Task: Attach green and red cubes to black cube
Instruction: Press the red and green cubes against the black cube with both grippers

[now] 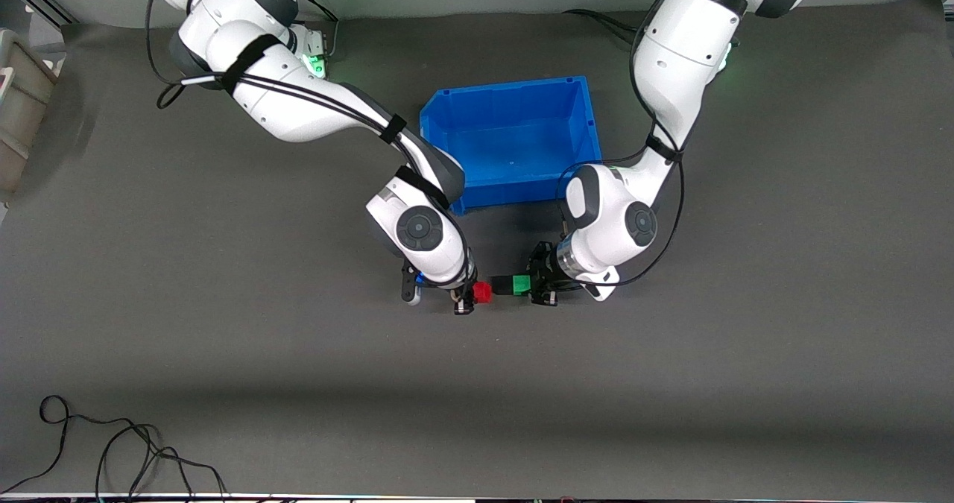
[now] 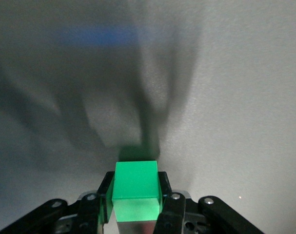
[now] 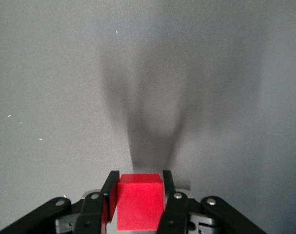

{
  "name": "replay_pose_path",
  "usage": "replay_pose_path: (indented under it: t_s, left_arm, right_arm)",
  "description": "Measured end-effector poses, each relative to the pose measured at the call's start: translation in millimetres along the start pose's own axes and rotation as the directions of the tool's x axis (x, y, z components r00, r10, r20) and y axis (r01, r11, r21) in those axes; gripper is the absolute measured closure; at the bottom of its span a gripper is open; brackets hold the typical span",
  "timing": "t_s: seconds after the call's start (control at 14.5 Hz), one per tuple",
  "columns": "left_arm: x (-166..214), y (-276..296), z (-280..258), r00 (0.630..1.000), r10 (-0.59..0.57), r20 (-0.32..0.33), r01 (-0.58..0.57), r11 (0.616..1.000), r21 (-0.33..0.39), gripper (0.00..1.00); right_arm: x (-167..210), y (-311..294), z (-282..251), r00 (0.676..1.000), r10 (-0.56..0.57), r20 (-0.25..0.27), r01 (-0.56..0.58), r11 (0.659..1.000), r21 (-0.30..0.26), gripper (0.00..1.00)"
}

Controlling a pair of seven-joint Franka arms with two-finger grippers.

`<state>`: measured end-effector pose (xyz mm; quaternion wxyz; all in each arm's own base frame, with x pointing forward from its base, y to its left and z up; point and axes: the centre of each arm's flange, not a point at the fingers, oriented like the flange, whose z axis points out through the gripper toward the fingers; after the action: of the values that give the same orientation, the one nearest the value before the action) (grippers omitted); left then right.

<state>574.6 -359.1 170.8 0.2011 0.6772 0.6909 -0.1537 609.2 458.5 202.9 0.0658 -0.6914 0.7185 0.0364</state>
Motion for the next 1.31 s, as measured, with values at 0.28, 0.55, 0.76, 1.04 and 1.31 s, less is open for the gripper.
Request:
replay_pose_path:
  t_s: [0.28,0.55,0.76,1.04,1.31]
  left_arm:
    - [-1,2,-1,1.0,-0.019,0.002,0.019,1.0,-0.005,0.63]
    - [-10,8,-6,0.999,-0.047,0.016,0.047,0.999,-0.02,0.63]
    - [-10,8,-6,0.999,-0.051,0.016,0.051,0.998,-0.021,0.63]
    - [-10,8,-6,0.999,-0.051,0.016,0.051,0.998,-0.02,0.63]
    - [-12,7,-5,0.999,-0.048,0.016,0.048,0.999,-0.019,0.36]
  right_arm:
    - [0,-4,-3,1.0,0.004,0.005,-0.004,1.0,0.008,0.6]
    - [2,0,8,1.0,-0.009,-0.014,0.009,1.0,0.0,0.6]
    - [-1,8,17,0.999,-0.027,-0.025,0.027,1.0,-0.007,0.6]
    - [-4,10,18,0.999,-0.033,-0.025,0.032,0.999,-0.008,0.6]
    - [-4,10,18,0.999,-0.033,-0.025,0.033,0.999,-0.008,0.6]
